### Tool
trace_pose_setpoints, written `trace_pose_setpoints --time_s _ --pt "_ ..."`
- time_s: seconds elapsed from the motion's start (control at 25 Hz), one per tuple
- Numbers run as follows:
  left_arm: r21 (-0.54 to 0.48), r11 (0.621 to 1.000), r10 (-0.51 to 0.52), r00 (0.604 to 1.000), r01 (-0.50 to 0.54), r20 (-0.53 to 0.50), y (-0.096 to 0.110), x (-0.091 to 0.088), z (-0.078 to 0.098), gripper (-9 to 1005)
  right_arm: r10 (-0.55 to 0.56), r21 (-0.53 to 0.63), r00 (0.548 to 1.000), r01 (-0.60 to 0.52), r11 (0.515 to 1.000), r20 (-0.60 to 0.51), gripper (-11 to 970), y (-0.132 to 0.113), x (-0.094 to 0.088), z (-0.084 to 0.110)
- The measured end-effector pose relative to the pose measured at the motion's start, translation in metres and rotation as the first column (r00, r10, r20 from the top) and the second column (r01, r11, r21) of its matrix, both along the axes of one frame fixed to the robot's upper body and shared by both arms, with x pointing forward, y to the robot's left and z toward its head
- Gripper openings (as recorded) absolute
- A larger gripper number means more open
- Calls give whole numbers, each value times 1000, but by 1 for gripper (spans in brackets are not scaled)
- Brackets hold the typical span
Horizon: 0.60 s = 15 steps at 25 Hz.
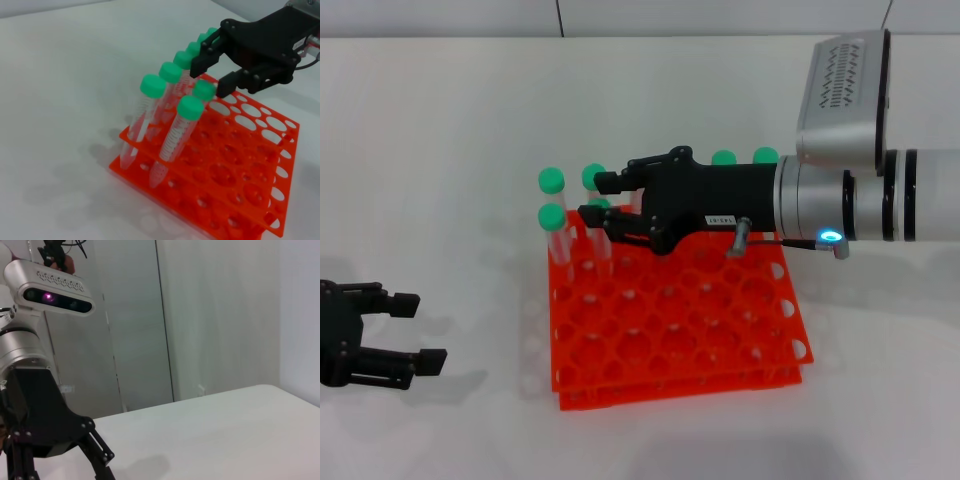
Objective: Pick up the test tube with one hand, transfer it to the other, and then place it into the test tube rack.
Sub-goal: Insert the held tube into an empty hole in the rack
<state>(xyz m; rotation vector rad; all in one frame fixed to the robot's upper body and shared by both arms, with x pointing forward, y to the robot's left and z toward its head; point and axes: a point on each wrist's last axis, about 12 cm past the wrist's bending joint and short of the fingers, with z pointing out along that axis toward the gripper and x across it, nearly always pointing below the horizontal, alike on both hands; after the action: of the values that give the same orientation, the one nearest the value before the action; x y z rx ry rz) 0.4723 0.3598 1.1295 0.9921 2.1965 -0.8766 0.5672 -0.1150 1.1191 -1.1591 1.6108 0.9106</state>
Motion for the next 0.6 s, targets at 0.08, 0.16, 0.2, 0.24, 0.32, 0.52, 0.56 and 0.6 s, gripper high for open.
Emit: trace_pose_setpoints --time_s 0.08,0.16,0.2,0.24,0.32,0.52,0.56,0.6 --pt "0 1000 0 1000 0 2 0 0 0 893 3 0 1000 -3 1000 1 361 0 0 0" --pt "1 1000 0 1000 0 3 0 0 0 893 6 1 1000 -6 1000 2 380 1 -1 0" --pt "0 1000 0 1000 0 3 0 0 0 893 9 2 1000 -9 1000 2 399 1 -1 1" --pt "-1 1000 0 1000 0 4 0 0 0 893 11 3 1000 -11 1000 2 417 1 -1 1" --pt "-3 1000 4 1000 -4 8 1 0 1 893 13 5 1000 -13 1000 3 454 1 -1 1" --pt "-10 1000 10 1000 -10 17 2 0 1 892 16 24 1000 -16 1000 11 547 -5 -6 4" --pt "-12 1000 9 1000 -9 20 2 0 1 892 15 31 1000 -15 999 16 565 -7 -8 6" --pt "-15 1000 8 1000 -7 26 2 -1 1 893 15 39 1000 -16 999 19 584 -9 -10 7"
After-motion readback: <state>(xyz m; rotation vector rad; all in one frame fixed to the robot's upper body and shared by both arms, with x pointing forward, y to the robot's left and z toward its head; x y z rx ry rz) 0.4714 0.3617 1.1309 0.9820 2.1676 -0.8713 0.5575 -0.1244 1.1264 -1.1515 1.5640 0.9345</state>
